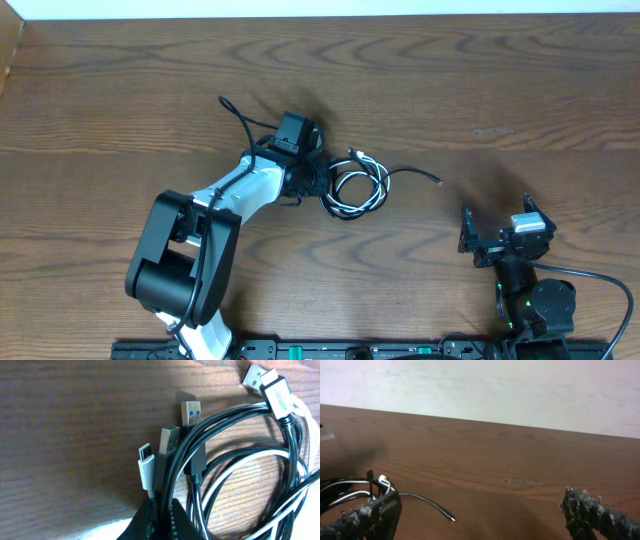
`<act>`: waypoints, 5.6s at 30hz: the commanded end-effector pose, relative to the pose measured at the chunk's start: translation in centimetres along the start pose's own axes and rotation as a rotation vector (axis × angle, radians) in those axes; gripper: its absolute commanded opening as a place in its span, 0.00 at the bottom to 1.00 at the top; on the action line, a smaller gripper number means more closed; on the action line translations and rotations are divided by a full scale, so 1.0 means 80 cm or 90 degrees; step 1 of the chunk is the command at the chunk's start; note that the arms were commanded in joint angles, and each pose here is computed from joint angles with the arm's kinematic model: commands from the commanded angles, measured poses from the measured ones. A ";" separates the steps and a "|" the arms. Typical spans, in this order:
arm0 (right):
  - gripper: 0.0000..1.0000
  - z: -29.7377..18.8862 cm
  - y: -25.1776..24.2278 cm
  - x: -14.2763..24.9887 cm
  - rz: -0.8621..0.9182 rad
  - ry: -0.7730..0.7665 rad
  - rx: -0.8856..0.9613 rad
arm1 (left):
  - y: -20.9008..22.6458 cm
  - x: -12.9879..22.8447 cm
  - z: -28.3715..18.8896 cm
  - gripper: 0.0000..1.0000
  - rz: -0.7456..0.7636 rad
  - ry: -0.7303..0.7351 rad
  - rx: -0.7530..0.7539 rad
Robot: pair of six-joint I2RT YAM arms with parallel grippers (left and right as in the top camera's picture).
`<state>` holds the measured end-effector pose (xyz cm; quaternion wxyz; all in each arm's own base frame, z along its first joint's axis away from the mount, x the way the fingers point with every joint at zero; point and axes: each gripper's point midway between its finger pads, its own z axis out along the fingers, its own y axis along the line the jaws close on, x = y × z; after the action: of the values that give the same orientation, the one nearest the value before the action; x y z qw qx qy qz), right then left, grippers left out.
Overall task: Untangle cables
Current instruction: 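Reach the right gripper to the bundle's right side and grasp a cable, then pull the grippers apart, left gripper drawing its strand back-left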
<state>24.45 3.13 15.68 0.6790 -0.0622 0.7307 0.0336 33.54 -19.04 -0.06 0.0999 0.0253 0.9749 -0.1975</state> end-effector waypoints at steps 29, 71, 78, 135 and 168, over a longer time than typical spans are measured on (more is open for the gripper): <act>0.99 -0.002 0.049 0.008 0.200 0.040 -0.139 | -0.089 0.058 0.035 0.08 0.123 0.056 0.099; 0.72 0.072 0.125 0.042 0.348 0.516 -0.230 | -0.072 0.039 0.028 0.08 0.089 0.007 0.027; 0.62 0.069 0.155 0.079 0.442 0.611 -0.185 | -0.077 0.034 0.019 0.08 0.093 -0.007 0.030; 0.01 0.036 0.097 0.218 0.386 0.793 0.145 | 0.030 0.008 -0.069 0.07 -0.038 -0.041 -0.099; 0.01 0.053 -0.006 0.074 0.330 0.517 0.154 | -0.006 -0.012 -0.261 0.07 0.003 -0.288 -0.036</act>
<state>28.58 4.31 9.99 0.3112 0.1803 0.9259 0.1153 30.33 -12.97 19.45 0.3091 -0.0005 0.9295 -0.2013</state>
